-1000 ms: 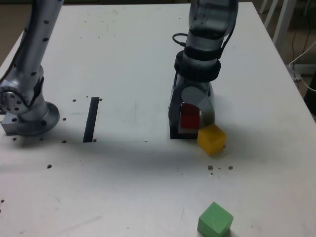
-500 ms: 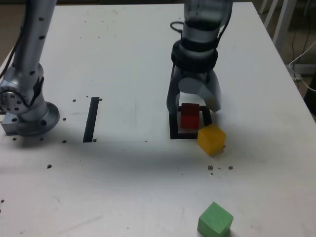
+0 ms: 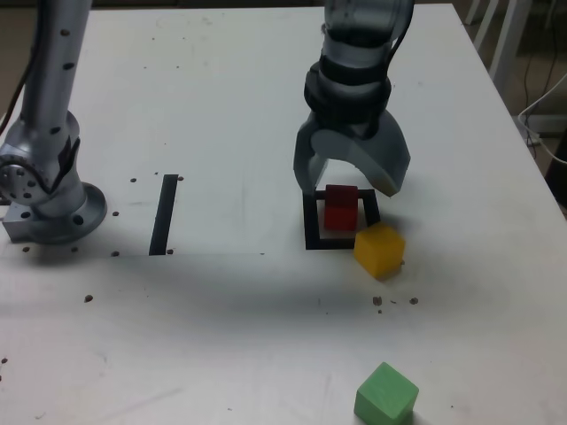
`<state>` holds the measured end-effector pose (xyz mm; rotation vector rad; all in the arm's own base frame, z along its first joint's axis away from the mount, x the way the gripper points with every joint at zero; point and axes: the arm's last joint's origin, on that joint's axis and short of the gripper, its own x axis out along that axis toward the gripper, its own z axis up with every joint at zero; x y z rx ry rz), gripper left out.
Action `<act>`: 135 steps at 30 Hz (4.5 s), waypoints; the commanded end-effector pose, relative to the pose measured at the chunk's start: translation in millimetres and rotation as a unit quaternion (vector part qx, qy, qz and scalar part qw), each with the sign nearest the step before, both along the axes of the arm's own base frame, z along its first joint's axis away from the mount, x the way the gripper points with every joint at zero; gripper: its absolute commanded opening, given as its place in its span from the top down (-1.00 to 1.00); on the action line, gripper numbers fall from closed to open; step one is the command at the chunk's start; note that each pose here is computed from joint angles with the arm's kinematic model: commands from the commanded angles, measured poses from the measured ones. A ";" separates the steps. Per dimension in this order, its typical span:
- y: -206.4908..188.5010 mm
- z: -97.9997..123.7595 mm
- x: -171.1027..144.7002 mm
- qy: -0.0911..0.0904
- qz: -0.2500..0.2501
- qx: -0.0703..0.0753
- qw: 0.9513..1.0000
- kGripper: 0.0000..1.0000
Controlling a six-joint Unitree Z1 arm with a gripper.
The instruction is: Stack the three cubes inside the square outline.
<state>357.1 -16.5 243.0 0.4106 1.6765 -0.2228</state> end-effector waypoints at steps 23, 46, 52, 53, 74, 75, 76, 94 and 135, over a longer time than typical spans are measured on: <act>-46.2 35.4 -5.8 0.026 -0.186 0.006 0.982 -0.97; -78.7 13.2 15.3 0.051 -0.232 -0.011 0.971 -0.97; -88.6 7.6 19.4 0.055 -0.238 -0.012 0.970 -0.96; -90.0 6.6 20.1 0.055 -0.239 -0.012 0.969 -0.96; -97.9 -8.8 35.3 0.060 -0.242 -0.008 0.968 -0.94; -98.1 -9.4 35.7 0.061 -0.242 -0.008 0.968 -0.93; -98.2 -10.1 36.0 0.062 -0.242 -0.008 0.968 -0.92; -101.8 -25.4 44.8 0.070 -0.241 -0.015 0.968 -0.81; -102.4 -42.3 54.1 0.074 -0.228 -0.003 0.971 0.41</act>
